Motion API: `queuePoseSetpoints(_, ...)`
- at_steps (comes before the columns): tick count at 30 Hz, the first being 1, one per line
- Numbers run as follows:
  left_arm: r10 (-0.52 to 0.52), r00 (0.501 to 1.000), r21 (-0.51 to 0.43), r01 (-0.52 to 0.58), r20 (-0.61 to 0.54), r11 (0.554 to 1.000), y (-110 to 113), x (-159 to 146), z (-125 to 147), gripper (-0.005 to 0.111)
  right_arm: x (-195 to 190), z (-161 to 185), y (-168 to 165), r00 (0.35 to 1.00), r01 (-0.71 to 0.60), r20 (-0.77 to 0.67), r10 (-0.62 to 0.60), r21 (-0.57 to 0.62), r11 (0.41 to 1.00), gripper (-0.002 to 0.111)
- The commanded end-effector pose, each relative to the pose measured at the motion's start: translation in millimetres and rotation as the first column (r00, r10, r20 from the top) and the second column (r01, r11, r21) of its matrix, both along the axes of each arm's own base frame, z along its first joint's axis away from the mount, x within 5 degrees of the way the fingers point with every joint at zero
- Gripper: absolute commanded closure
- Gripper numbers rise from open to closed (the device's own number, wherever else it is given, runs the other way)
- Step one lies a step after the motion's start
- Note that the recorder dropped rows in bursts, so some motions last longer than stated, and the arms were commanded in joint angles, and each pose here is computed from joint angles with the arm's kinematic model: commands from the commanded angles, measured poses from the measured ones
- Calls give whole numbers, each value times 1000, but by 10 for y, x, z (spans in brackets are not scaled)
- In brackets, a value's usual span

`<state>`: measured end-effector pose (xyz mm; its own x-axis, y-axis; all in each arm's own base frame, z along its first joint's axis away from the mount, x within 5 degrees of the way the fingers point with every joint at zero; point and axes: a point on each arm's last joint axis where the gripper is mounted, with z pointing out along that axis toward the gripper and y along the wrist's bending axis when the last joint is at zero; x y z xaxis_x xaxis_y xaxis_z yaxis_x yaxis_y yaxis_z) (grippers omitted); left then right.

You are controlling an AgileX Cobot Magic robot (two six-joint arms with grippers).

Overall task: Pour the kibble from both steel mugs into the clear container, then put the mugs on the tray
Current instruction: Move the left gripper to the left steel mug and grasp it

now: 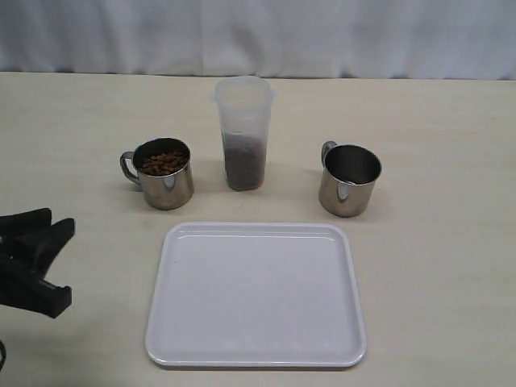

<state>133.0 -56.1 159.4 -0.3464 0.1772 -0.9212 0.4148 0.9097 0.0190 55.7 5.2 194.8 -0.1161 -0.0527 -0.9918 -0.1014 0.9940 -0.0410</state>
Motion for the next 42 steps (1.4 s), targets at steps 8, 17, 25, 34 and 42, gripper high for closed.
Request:
queuePoseSetpoints(8, -29, 995, 91, 38, -100, 995, -240, 586, -87, 36, -2, -6, 0, 1000, -1, -1, 1, -6, 1000, 104)
queuePoseSetpoints(17, -13, 984, 110, 33, -177, 993, -302, 760, -135, 36, -2, -6, 0, 1000, -1, -1, 1, -6, 1000, 104)
queuePoseSetpoints(25, -70, 962, 82, 95, -263, 992, -420, 886, -232, 36, -2, -6, 0, 1000, -1, -1, 1, -6, 1000, 104)
queuePoseSetpoints(34, -35, 935, 127, 85, -354, 988, -548, 1279, -411, 36, -2, -6, 0, 1000, -1, -1, 1, -6, 1000, 104)
queuePoseSetpoints(42, -124, 939, 170, 186, -321, 968, -683, 1554, -594, 36, -2, -6, 6, 1000, -5, -4, 5, 27, 1000, 104)
